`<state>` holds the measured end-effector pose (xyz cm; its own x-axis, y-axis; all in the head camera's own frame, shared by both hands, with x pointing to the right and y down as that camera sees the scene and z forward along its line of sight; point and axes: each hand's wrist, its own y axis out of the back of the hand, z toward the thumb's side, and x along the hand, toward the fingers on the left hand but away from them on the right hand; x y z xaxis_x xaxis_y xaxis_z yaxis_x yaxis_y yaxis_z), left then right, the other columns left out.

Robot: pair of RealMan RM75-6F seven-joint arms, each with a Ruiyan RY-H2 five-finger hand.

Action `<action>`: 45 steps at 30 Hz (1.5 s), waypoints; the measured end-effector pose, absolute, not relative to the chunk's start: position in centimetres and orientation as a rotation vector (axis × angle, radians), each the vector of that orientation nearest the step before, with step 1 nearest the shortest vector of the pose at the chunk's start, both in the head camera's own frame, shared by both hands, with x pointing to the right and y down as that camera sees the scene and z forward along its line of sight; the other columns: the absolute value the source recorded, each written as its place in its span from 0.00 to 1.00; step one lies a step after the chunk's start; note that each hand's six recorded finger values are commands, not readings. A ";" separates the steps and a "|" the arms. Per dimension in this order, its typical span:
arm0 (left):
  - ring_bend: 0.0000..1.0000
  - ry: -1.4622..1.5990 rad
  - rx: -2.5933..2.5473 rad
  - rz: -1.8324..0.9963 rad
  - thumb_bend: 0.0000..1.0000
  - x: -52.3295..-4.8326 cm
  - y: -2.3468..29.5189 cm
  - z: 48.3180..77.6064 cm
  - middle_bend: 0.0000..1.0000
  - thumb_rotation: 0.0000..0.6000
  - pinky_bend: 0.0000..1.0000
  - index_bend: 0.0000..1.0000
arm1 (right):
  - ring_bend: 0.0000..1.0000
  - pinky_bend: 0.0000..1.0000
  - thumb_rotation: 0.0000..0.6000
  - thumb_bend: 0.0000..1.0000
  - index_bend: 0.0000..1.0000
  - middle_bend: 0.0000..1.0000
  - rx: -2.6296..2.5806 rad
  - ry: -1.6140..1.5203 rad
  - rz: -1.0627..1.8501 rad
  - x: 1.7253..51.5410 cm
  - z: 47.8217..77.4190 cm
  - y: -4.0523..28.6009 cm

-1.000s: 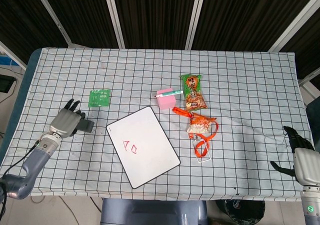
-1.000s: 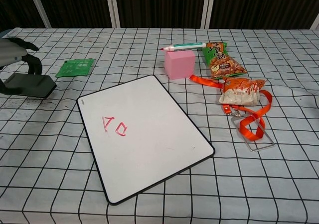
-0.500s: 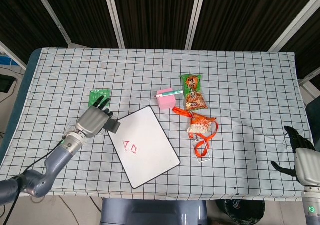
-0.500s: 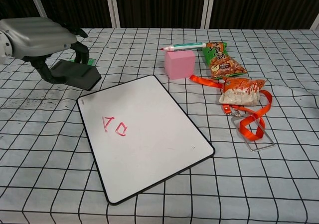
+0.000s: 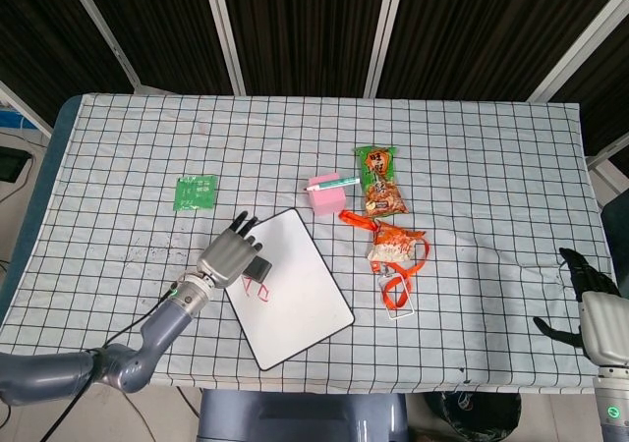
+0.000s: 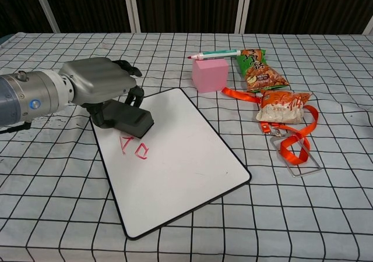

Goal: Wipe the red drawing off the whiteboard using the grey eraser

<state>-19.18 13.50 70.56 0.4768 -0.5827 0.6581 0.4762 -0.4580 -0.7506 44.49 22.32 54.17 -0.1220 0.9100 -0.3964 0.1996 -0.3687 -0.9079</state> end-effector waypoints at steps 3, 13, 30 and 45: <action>0.00 0.105 -1.648 -1.226 0.31 -18.6 13.7 70.8 0.42 1.00 0.00 0.41 | 0.20 0.21 1.00 0.19 0.05 0.12 -1.559 -1.246 1.541 44.5 54.2 22.3; 0.00 0.096 -1.661 -1.244 0.31 -17.8 14.4 71.3 0.42 1.00 0.00 0.40 | 0.20 0.21 1.00 0.19 0.05 0.12 -1.561 -1.248 1.540 44.5 54.2 22.3; 0.00 0.014 -1.670 -1.209 0.31 -17.2 17.2 69.6 0.42 1.00 0.00 0.40 | 0.20 0.21 1.00 0.19 0.05 0.12 -1.561 -1.248 1.537 44.5 54.2 22.3; 0.00 -0.076 -1.651 -1.135 0.31 -17.3 19.5 68.1 0.42 1.00 0.00 0.40 | 0.20 0.21 1.00 0.19 0.05 0.12 -1.561 -1.246 1.532 44.4 54.1 22.3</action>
<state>-17.34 19.51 68.11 0.5424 -0.4692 0.6969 0.5582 -0.4187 -0.7163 44.42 22.33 54.14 -0.1149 0.9117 -0.3945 0.1999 -0.3678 -0.9081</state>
